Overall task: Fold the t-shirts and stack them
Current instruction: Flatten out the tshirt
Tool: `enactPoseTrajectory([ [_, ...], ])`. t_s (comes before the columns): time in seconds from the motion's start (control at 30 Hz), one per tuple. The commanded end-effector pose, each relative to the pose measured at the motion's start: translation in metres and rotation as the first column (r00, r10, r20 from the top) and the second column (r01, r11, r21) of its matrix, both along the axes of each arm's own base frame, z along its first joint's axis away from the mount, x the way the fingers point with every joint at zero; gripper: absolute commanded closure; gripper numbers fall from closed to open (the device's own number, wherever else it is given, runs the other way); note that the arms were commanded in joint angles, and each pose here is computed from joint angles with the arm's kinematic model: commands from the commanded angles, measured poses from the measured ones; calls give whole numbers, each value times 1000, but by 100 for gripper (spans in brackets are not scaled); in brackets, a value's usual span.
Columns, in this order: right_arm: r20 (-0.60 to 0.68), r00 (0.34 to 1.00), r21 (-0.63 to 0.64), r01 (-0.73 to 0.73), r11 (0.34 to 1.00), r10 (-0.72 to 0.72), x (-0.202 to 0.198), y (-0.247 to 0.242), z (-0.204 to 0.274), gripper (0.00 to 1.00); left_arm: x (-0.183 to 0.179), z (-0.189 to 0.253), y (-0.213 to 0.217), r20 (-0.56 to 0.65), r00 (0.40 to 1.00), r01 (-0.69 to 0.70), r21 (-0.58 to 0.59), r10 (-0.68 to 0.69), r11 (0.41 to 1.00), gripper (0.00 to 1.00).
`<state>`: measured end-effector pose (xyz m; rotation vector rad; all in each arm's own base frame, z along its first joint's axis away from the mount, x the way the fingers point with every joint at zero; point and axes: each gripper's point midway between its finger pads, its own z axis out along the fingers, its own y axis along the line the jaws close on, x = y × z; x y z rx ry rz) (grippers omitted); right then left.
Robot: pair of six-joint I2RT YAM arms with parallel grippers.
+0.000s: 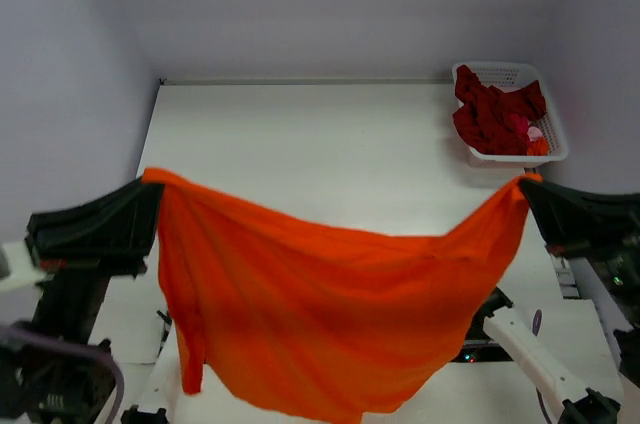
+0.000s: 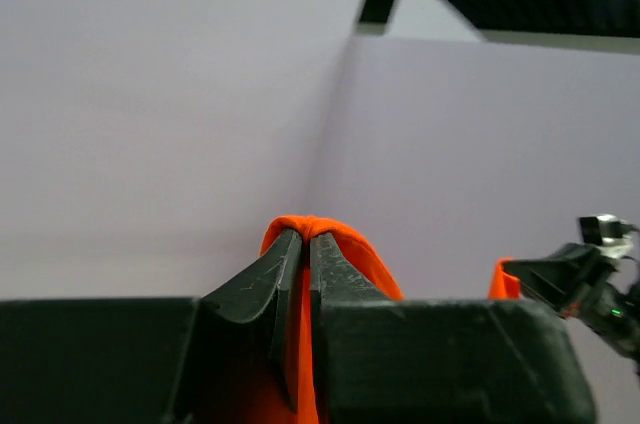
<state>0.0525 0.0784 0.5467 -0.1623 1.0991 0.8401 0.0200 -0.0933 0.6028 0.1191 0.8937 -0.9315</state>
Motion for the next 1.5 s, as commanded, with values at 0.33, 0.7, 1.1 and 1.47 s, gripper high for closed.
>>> enactPoseTrajectory([
  [0.33, -291, 949, -109, 95, 989, -123, 190, 54, -44, 100, 239, -79, 22, -389, 866, -304, 91, 315, 948, 100],
  [0.7, -505, 853, -220, 17, 975, -129, 322, 113, -106, 100, 371, -170, 39, -586, 723, -342, 157, 367, 926, 100],
  [1.1, -669, 733, -182, -5, 983, -120, 434, 126, -159, 100, 469, -275, 77, -783, 524, -354, 157, 335, 922, 100],
  [1.47, -646, 722, -197, 157, 968, -249, 499, 34, -147, 100, 503, -263, 79, -801, 544, -319, 77, 250, 944, 100],
])
